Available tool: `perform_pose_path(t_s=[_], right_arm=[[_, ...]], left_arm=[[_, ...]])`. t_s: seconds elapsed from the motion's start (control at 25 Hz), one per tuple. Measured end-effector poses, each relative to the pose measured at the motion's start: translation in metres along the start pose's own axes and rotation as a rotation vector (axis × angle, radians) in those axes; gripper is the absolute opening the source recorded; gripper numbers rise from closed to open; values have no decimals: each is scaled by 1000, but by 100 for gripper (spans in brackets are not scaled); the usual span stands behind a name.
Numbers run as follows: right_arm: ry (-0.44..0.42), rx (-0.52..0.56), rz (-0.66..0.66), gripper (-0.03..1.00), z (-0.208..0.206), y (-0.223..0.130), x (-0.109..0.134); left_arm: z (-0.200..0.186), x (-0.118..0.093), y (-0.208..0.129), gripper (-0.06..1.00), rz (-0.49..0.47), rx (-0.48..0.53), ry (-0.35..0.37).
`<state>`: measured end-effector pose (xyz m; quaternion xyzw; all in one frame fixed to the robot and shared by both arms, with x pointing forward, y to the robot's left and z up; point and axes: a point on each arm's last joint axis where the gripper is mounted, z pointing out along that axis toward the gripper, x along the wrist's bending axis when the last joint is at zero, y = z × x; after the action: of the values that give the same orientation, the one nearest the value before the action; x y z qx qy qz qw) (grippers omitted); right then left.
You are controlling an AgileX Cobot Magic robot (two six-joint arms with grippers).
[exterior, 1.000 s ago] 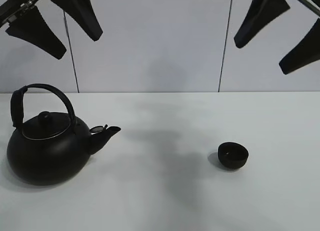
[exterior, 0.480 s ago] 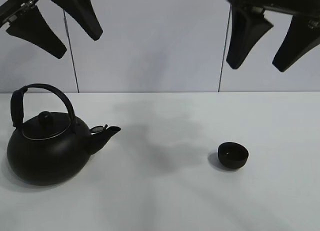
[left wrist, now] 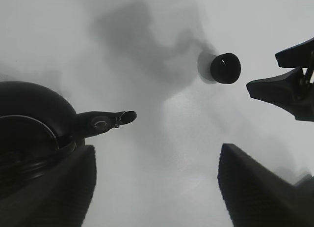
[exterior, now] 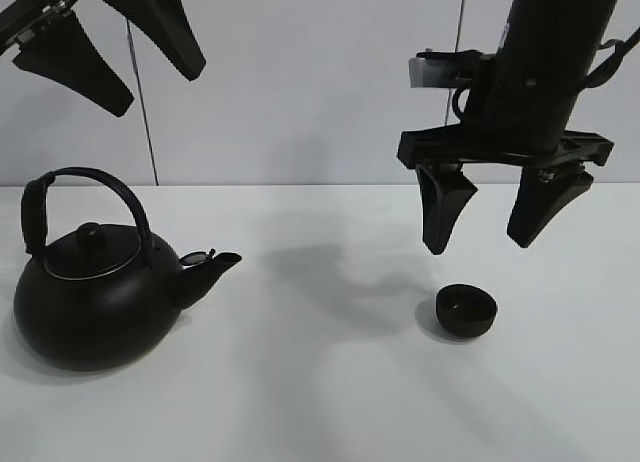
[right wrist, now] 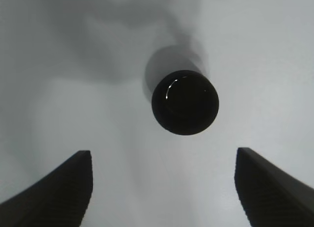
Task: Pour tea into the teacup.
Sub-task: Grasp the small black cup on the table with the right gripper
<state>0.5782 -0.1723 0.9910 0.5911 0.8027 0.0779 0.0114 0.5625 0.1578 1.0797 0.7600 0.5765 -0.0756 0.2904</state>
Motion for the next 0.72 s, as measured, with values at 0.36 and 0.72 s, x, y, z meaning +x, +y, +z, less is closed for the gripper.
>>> perform_pose_path(t_s=[0.36, 0.72], right_arm=[[-75, 24, -45, 55, 24, 6, -8], [-70, 50, -40, 55, 55, 11, -10]], left_arm=[[0, 0, 0, 51, 0, -1, 0], [0, 0, 1, 51, 0, -6, 1]])
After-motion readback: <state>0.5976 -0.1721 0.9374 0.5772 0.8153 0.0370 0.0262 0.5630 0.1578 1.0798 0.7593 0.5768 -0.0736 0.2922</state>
